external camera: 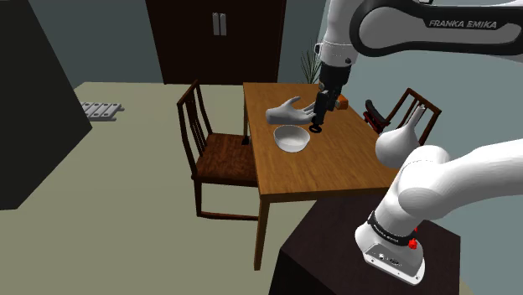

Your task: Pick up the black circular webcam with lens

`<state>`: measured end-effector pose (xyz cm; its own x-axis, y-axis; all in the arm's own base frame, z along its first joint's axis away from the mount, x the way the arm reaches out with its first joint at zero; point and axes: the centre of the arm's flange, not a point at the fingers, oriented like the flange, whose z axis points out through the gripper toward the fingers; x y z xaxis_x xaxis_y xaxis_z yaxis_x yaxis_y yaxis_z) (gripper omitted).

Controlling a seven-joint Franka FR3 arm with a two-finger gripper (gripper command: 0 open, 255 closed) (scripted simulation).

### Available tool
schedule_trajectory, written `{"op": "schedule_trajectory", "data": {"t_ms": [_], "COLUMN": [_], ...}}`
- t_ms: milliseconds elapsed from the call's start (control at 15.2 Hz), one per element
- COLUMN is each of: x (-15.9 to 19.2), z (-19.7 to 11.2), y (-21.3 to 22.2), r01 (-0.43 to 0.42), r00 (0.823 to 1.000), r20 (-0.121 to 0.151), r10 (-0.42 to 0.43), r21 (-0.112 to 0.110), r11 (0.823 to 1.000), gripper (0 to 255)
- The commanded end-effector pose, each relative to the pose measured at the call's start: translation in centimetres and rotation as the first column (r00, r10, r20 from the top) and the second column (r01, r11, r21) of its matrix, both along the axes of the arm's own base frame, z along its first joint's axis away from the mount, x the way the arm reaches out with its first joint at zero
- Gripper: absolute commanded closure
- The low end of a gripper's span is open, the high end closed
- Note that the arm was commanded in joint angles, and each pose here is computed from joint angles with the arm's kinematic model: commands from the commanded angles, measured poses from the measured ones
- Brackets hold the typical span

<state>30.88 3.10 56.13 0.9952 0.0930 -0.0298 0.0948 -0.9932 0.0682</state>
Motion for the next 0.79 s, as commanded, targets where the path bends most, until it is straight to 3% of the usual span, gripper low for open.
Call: {"op": "schedule_trajectory", "data": {"t_ms": [0,726], "x": [0.0,2.4], "z": [0.0,-7.8], "y": [0.0,-11.0], "r01": [0.0,0.018], "r00": [1.0,0.997], "r20": [0.0,0.079], "r10": [0.0,-0.014], "r21": [0.0,-0.045], "r11": [1.0,0.999], "gripper": [0,0]}}
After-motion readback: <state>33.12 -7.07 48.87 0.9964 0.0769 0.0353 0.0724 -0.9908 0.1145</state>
